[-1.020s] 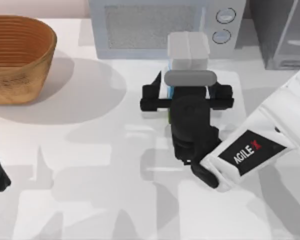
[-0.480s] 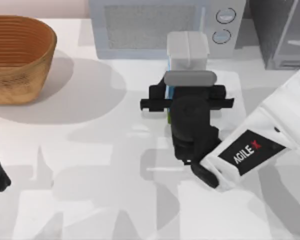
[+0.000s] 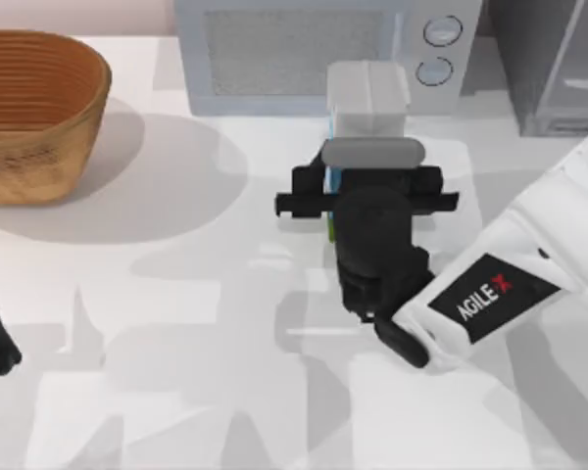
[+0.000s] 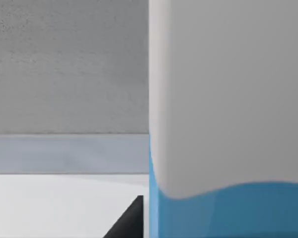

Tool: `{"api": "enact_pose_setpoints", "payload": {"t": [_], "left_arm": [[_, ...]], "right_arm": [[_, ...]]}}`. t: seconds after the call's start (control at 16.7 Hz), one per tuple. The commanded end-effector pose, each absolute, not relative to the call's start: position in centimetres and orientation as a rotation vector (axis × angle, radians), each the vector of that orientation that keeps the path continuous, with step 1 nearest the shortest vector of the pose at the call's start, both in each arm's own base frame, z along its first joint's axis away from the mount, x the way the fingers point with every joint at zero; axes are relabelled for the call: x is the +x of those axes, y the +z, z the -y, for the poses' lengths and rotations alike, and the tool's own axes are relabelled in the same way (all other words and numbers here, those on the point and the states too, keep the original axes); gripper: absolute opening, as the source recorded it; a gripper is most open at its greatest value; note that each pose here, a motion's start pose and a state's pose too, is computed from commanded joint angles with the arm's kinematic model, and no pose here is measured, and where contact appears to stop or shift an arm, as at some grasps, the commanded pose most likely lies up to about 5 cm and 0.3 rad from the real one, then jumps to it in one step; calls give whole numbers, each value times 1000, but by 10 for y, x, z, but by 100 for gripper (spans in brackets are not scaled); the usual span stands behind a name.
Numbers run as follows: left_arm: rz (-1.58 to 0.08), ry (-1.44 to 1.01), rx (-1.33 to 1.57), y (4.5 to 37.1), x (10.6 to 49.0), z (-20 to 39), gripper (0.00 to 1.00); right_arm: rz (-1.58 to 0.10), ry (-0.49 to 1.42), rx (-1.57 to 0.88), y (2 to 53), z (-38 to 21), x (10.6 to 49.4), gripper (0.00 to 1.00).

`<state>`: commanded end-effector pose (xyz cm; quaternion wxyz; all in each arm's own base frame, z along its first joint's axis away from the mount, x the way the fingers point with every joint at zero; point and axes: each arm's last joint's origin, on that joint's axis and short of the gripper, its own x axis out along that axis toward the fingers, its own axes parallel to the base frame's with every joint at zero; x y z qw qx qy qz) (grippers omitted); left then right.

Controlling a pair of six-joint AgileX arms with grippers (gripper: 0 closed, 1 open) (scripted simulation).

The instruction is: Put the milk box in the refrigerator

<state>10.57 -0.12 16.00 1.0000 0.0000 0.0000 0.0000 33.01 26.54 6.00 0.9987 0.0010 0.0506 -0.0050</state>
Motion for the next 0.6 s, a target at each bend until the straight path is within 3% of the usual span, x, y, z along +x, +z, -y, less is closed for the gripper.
{"api": "enact_pose_setpoints", "payload": {"t": [0.36, 0.6], "left_arm": [[0, 0, 0, 160, 106, 1, 100], [0, 0, 0, 160, 106, 1, 100]], "right_arm": [[-101, -7, 4, 62, -266, 330, 0], [-98, -11, 13, 93, -269, 335, 0]]}}
